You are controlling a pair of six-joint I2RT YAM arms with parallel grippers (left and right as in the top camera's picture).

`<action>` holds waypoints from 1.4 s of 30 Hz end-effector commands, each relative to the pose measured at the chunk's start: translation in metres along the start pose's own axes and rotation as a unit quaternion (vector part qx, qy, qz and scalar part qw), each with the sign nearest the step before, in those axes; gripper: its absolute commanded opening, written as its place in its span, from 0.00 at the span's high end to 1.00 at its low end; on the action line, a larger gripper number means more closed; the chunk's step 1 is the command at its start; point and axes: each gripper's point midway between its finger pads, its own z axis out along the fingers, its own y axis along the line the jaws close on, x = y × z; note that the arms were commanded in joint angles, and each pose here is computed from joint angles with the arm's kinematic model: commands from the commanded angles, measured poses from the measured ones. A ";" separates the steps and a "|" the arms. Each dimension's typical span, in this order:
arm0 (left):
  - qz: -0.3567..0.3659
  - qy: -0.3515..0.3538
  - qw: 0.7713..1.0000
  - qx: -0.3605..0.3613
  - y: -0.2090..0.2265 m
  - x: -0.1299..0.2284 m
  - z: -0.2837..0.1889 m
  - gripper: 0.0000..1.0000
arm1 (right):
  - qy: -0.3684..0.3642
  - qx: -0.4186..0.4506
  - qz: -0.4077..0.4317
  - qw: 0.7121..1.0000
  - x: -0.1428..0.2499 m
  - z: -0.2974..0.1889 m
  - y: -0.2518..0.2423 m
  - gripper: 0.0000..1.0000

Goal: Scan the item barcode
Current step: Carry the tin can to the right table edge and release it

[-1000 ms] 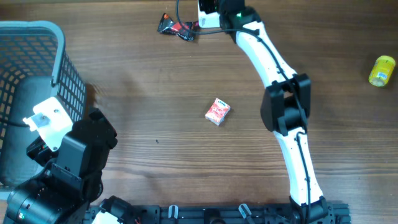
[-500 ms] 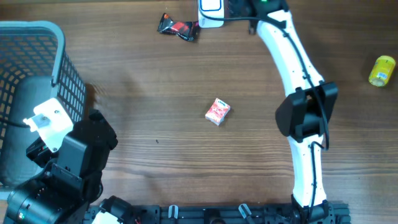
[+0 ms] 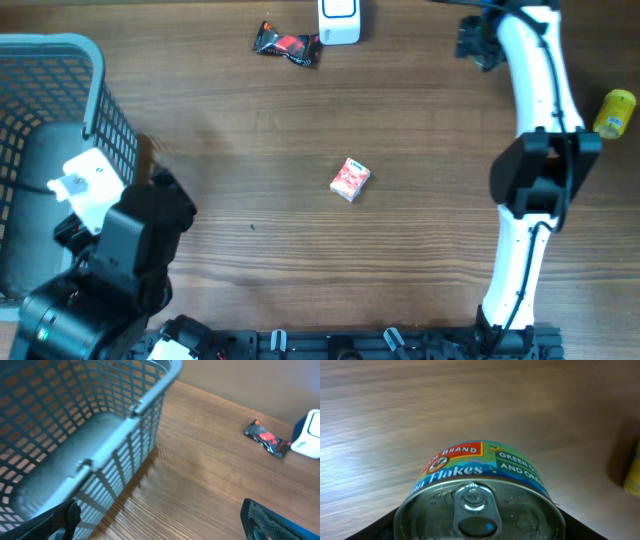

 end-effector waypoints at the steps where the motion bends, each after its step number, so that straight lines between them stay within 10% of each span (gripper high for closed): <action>1: 0.021 0.031 0.999 0.002 -0.017 0.009 0.013 0.00 | 0.024 0.002 0.056 0.998 0.006 0.000 -0.046 0.29; 13: 0.039 0.059 0.997 0.027 -0.072 0.018 0.041 0.00 | 0.020 -0.042 0.167 0.985 0.001 0.047 -0.133 0.30; 42: 0.075 0.045 0.987 0.133 -0.154 0.035 0.024 0.00 | 0.026 0.044 0.159 0.986 0.038 0.159 -0.174 0.29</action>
